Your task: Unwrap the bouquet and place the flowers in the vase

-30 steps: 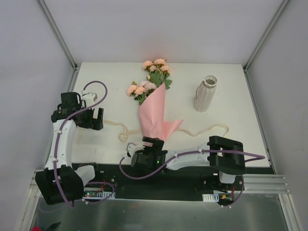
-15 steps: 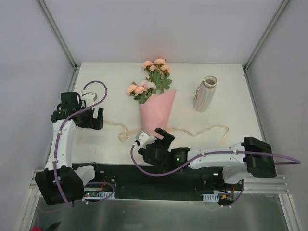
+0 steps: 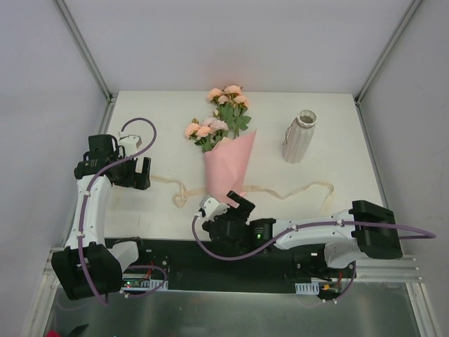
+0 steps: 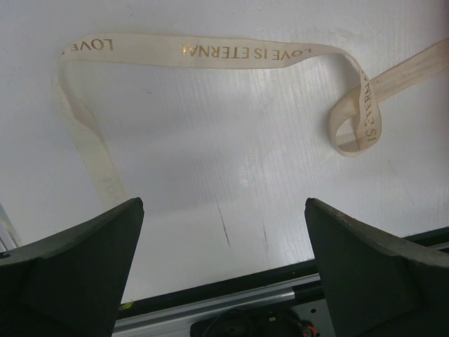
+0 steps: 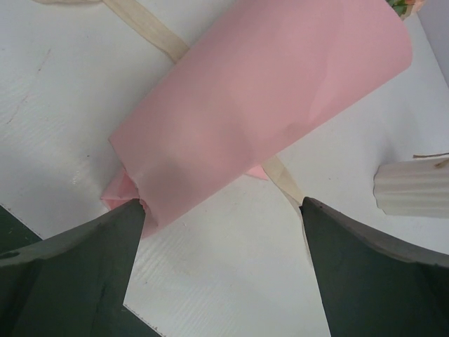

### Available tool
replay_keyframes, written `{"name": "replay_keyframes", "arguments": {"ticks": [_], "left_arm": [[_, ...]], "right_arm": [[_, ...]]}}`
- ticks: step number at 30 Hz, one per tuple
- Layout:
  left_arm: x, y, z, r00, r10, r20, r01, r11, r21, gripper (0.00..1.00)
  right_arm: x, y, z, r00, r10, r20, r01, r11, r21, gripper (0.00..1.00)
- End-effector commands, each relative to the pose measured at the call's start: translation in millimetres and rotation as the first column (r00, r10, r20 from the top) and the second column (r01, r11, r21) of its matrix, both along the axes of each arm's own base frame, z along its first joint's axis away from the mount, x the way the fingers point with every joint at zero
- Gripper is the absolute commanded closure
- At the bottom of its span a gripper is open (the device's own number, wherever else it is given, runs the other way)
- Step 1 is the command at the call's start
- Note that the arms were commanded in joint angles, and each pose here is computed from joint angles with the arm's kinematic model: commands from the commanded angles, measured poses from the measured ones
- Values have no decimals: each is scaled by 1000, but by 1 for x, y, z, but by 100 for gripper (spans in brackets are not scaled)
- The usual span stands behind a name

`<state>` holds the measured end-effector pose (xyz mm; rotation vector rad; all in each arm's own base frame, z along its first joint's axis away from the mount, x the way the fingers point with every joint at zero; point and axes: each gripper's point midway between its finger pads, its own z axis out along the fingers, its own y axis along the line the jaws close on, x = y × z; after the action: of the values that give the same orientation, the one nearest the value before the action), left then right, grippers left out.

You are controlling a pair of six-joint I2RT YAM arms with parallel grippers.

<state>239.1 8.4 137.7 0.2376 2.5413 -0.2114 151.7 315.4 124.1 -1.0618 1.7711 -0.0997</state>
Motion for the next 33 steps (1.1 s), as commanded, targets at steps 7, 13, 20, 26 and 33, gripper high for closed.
{"name": "replay_keyframes", "arguments": {"ticks": [7, 13, 20, 26, 33], "left_arm": [[3, 2, 14, 998, -20, 62, 18, 999, 27, 1], [1, 3, 13, 998, -27, 65, 25, 999, 34, 1], [2, 3, 14, 997, -27, 66, 25, 999, 34, 1], [5, 4, 20, 996, -31, 79, 28, 999, 42, 1], [13, -1, 51, 991, -48, 127, 45, 999, 21, 1]], "right_arm": [[13, 31, -8, 993, -45, 105, 51, 998, -49, 2], [31, 22, 17, 941, -187, 284, 195, 981, 0, 3], [42, 21, 65, 863, -321, 390, 296, 947, 126, 5], [24, 0, 102, 867, -352, 354, 269, 927, 263, 3], [1, -79, 94, 842, -399, 362, 319, 911, 262, 3]]}}
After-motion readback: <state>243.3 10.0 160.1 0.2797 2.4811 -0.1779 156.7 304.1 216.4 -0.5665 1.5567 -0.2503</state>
